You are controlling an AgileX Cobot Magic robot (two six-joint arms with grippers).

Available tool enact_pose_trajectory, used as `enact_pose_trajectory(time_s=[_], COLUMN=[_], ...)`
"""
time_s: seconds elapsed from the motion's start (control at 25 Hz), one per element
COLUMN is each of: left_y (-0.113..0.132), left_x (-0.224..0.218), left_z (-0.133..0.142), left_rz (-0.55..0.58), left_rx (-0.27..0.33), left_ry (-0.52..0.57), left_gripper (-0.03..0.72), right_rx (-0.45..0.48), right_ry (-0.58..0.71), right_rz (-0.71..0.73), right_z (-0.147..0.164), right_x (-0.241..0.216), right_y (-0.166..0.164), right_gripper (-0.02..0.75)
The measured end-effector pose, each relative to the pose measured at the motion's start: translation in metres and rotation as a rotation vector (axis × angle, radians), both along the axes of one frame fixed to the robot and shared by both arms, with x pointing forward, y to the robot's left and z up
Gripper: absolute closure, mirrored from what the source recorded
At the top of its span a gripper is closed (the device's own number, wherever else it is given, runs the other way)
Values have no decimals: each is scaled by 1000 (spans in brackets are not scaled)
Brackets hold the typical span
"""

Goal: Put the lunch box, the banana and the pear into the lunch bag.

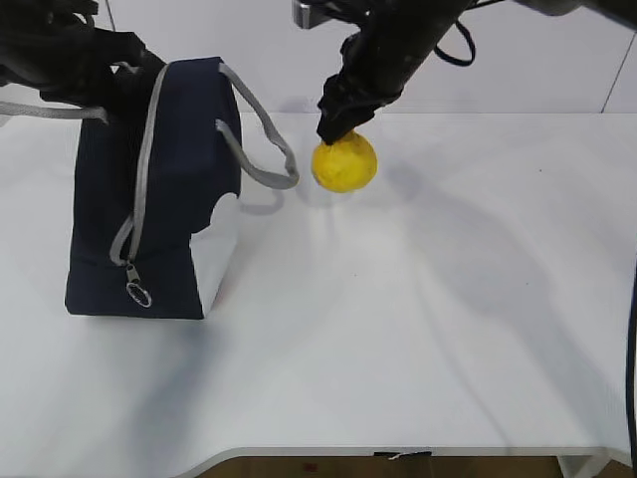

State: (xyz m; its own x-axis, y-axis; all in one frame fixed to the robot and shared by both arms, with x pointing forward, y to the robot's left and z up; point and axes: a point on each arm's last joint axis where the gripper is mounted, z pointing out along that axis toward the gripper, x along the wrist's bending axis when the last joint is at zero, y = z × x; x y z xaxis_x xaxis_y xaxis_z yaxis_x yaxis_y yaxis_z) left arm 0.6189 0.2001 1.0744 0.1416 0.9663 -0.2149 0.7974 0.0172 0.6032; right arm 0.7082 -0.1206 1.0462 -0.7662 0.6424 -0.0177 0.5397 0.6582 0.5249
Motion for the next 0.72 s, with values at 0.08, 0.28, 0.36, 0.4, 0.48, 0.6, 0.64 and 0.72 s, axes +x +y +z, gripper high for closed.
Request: enact_pose_trajectory(time_s=[0.08,0.28,0.36,0.4,0.48,0.6,0.64,0.72], left_y=[-2,-7,-8,-9,-10,-10,-10,-10], left_x=[0,1,1,0,-1,-4,-5,-6], left_z=[1,3,4,5,10,19,20,22], left_rz=[7,28,37,39,47,52,53,53], left_rx=[-34,-119,-152,-164,-194,-221,-224,-229], left_ry=[4,3,3,4,-9,-33,-35,-39], left_gripper=[692,692,692,692,692,692,692,692], right_rx=[10,53,88,112,166,249,271,307], right_ry=[-31,-108,-128,-136,-143,-135,-131,-119], right_rz=[1,6,12,16,28,44,48,55], right_z=[20,67,84,92,106,117,119,121], right_x=[-7,-25,-34,-38,-47,-54,-55,-57], right_y=[-3,-7,-8,-7,-6,-2,-1,2], right_gripper=[435,436,436,436,437,437,437,437])
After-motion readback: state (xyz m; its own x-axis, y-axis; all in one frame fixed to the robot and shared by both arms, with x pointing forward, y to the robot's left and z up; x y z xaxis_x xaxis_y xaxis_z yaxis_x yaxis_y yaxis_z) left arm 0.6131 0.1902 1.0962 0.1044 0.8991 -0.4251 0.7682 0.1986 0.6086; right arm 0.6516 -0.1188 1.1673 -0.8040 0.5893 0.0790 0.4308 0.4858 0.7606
